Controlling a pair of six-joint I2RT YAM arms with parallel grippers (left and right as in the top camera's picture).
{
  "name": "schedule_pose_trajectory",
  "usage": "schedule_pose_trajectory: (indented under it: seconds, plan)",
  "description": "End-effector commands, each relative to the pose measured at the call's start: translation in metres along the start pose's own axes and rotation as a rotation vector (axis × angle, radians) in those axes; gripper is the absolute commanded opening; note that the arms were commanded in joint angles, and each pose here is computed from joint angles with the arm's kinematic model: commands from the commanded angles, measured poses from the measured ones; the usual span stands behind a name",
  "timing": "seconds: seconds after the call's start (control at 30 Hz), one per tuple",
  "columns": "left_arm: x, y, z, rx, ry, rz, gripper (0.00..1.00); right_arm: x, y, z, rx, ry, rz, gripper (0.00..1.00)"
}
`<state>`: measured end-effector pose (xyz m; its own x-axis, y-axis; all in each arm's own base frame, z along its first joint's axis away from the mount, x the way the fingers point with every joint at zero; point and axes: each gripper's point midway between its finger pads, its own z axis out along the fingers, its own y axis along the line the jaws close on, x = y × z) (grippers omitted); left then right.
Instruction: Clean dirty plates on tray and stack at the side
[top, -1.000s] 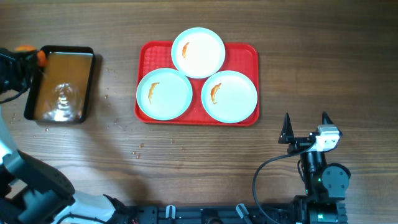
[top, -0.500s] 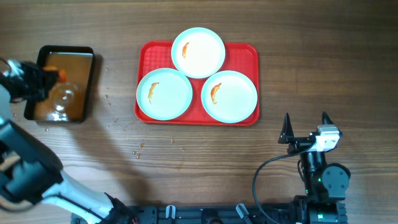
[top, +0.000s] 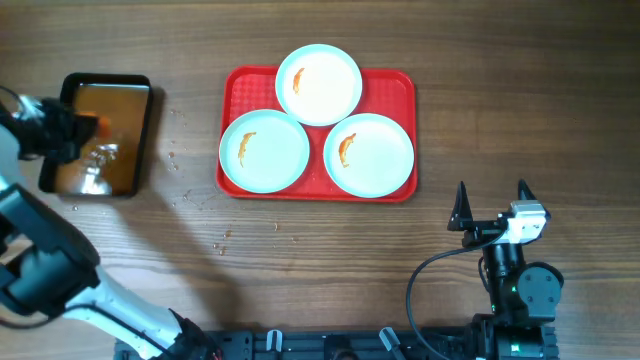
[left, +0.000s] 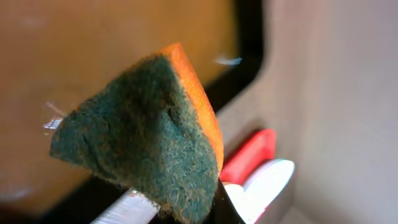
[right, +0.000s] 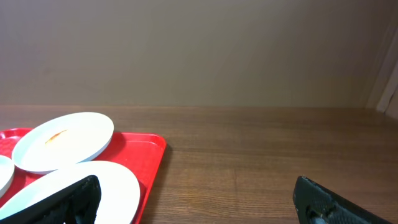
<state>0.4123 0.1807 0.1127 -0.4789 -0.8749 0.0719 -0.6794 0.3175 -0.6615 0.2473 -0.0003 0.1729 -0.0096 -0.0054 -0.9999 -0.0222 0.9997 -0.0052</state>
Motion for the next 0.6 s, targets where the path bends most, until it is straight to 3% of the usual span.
schedule_pose_trajectory:
  seconds: [0.0,0.07,0.13,0.2,0.23,0.27,0.37,0.5,0.57]
  plan:
    - [0.013,-0.097,-0.086,0.194,-0.156,0.244,0.04,-0.001,-0.002,0.000,0.011,-0.006,-0.013,1.00]
    - [0.012,-0.094,-0.094,0.114,-0.228,0.314,0.04,-0.001,-0.002,0.000,0.011,-0.006,-0.014,1.00]
    - [0.002,-0.062,-0.072,-0.043,-0.246,0.293,0.04,-0.001,-0.002,0.000,0.011,-0.006,-0.014,1.00]
    - [0.002,-0.031,-0.036,-0.098,-0.173,0.262,0.04,-0.001,-0.002,0.000,0.011,-0.006,-0.014,1.00]
    - [0.002,0.019,0.011,-0.164,-0.042,0.151,0.04,-0.001,-0.002,0.000,0.011,-0.006,-0.013,1.00]
    - [0.001,0.024,0.013,-0.158,-0.028,0.133,0.04,-0.001,-0.002,0.000,0.011,-0.006,-0.013,1.00]
    - [-0.003,0.006,-0.010,-0.080,-0.042,0.135,0.04,-0.001,-0.002,0.000,0.011,-0.006,-0.014,1.00]
    - [0.008,-0.062,-0.071,0.035,-0.183,0.287,0.04,-0.001,-0.002,0.000,0.011,-0.006,-0.013,1.00]
    - [0.002,-0.067,-0.074,0.020,-0.231,0.307,0.04,-0.001,-0.002,0.000,0.011,-0.006,-0.013,1.00]
